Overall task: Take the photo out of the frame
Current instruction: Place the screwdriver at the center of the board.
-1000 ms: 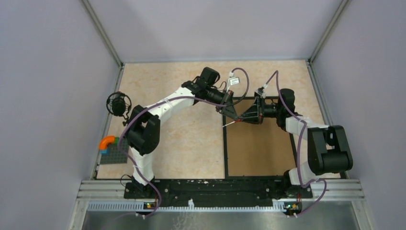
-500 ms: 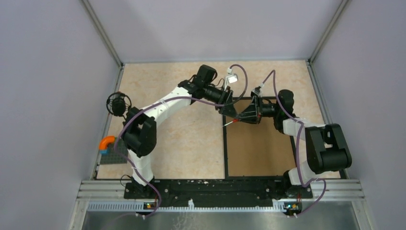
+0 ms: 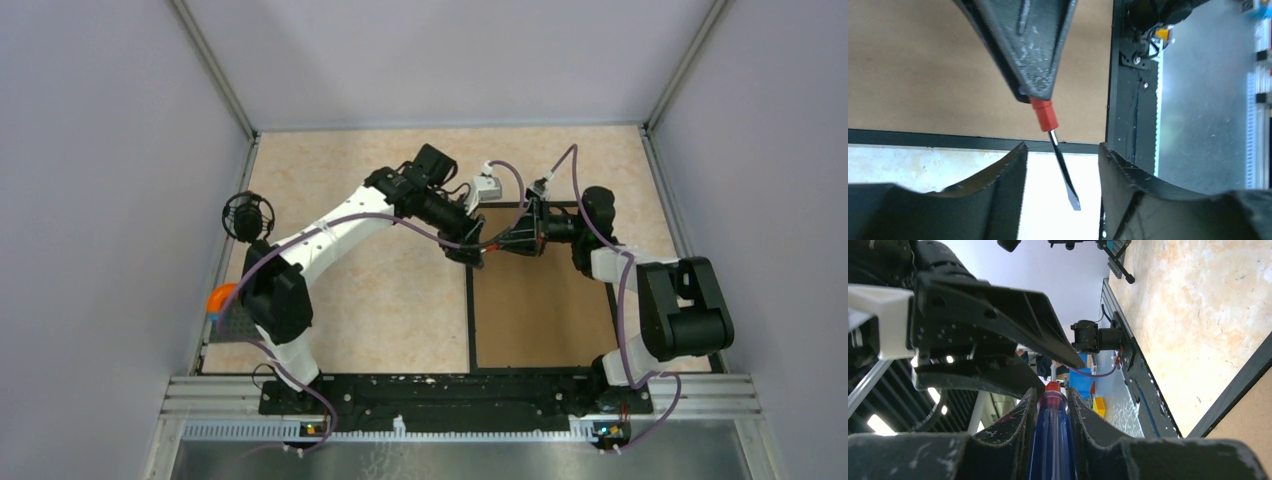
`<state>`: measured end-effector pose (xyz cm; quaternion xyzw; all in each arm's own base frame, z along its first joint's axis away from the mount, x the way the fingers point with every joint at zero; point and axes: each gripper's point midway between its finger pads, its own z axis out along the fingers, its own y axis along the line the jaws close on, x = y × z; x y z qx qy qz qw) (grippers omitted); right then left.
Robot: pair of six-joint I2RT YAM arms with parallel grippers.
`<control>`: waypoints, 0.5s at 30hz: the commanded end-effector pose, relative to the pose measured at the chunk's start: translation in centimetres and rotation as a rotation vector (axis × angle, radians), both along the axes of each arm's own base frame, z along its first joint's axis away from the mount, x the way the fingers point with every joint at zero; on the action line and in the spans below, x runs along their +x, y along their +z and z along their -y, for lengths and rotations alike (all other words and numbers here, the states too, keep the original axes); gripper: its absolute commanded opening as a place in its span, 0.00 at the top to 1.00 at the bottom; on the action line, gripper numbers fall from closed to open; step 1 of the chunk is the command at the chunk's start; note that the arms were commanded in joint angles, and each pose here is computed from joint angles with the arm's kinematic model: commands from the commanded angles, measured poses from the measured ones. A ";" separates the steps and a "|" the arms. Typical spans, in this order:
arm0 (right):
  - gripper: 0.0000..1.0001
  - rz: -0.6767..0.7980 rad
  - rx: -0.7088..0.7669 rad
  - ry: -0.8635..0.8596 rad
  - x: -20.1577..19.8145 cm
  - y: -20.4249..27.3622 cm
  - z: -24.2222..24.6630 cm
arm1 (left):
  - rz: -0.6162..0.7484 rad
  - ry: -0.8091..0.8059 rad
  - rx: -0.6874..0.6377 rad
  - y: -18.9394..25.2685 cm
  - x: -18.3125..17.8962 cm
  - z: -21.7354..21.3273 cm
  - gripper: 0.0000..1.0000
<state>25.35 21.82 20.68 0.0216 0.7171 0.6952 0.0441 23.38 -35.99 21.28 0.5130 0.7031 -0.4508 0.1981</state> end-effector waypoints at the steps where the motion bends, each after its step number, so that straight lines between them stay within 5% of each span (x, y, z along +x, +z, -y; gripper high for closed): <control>1: 1.00 0.091 0.007 -0.001 0.1 1.1 -0.4 | 0.049 0.011 0.072 -0.7 0.2 0.2 0.51; 8: 1.00 0.178 -0.097 0.032 -0.8 -0.2 -1.4 | -0.030 0.053 -0.044 1.5 1.0 3.2 1.00; 15: 1.00 0.203 -0.099 0.097 -2.3 0.0 -2.7 | -0.047 0.100 -0.232 3.2 2.4 6.5 1.00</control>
